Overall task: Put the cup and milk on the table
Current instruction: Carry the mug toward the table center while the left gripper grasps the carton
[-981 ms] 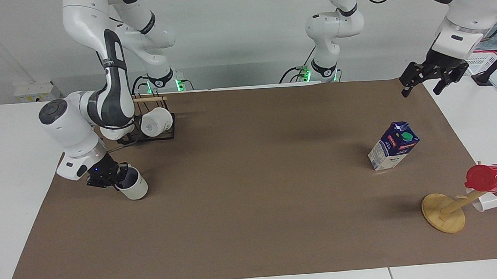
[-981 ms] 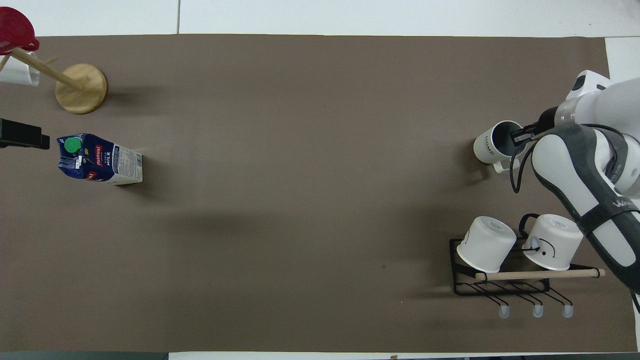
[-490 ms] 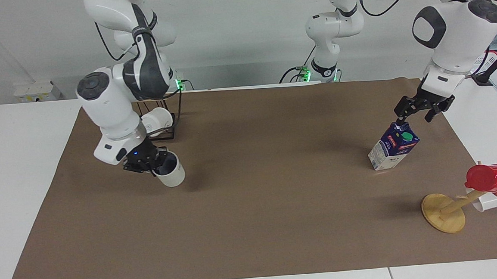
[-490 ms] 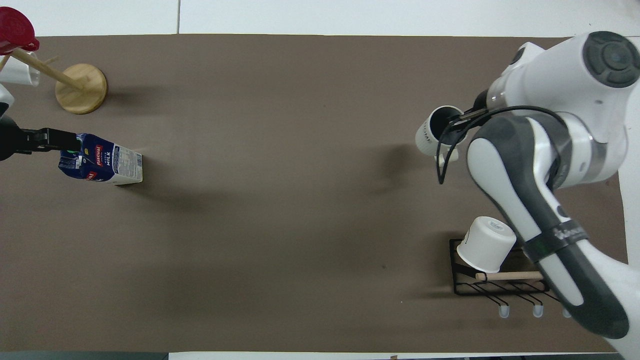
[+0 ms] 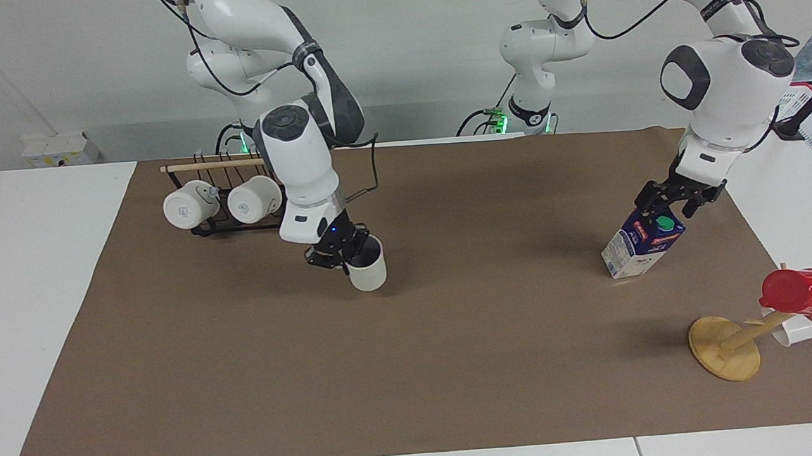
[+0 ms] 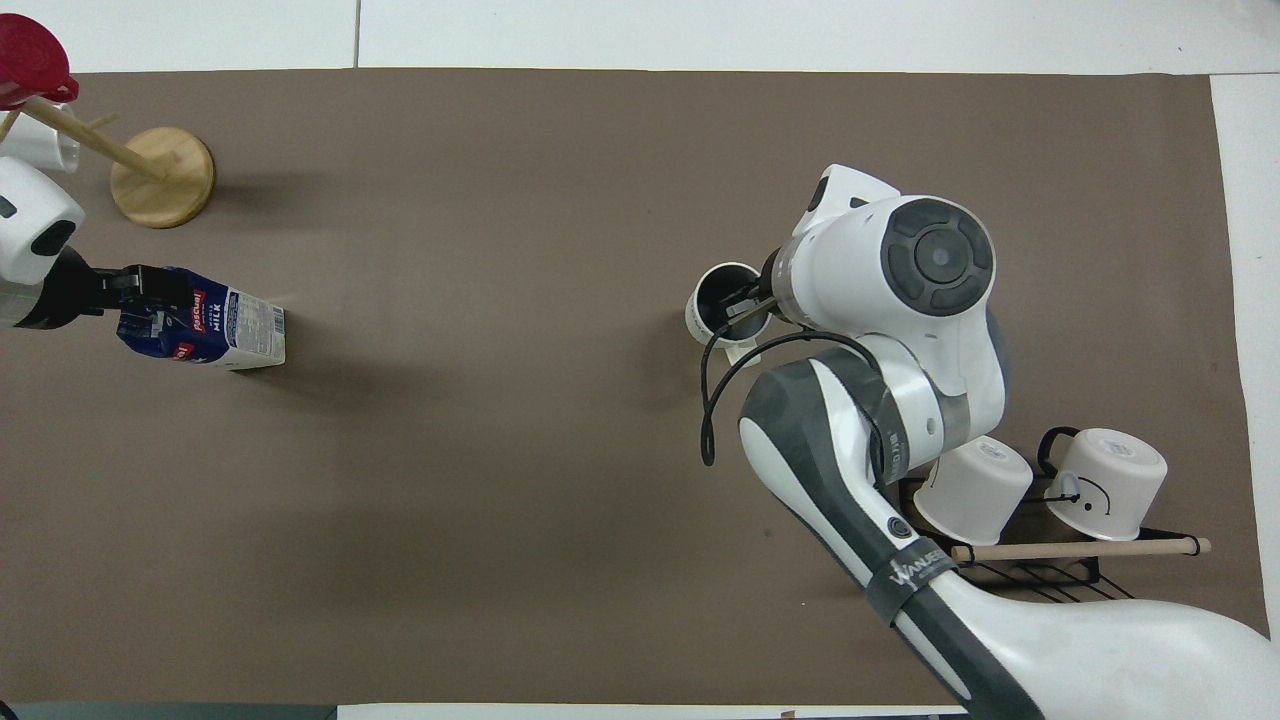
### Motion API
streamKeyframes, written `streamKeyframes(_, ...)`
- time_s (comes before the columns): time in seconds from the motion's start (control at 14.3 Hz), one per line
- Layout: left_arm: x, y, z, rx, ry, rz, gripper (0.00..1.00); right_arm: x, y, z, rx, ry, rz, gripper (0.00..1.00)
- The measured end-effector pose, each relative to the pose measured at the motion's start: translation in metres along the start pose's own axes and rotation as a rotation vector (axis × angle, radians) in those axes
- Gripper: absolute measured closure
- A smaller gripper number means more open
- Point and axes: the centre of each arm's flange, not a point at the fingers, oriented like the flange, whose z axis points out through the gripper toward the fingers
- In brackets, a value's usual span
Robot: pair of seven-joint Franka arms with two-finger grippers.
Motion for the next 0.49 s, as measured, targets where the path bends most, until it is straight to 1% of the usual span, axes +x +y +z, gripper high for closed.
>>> streamKeyframes(0.07,-0.001,0.000,0.004,0.000,0.001,-0.001,0.00,-0.001,-0.009,0.002,0.002,0.003,0.011,0.96)
streamKeyframes(0.21,-0.001,0.000,0.005,0.001,0.007,-0.001,0.22,-0.005,-0.022,0.007,-0.002,-0.007,0.008,0.96)
streamKeyframes(0.28,-0.001,0.000,0.005,0.001,0.010,-0.001,0.37,-0.007,-0.029,0.012,-0.018,-0.016,0.007,0.96)
streamKeyframes(0.42,0.000,0.000,0.003,0.001,0.017,-0.001,0.58,-0.011,-0.044,0.025,-0.067,-0.032,0.009,0.96)
streamKeyframes(0.49,0.002,0.002,-0.001,0.001,0.025,0.002,0.58,-0.012,-0.048,0.031,-0.079,-0.038,0.009,0.96)
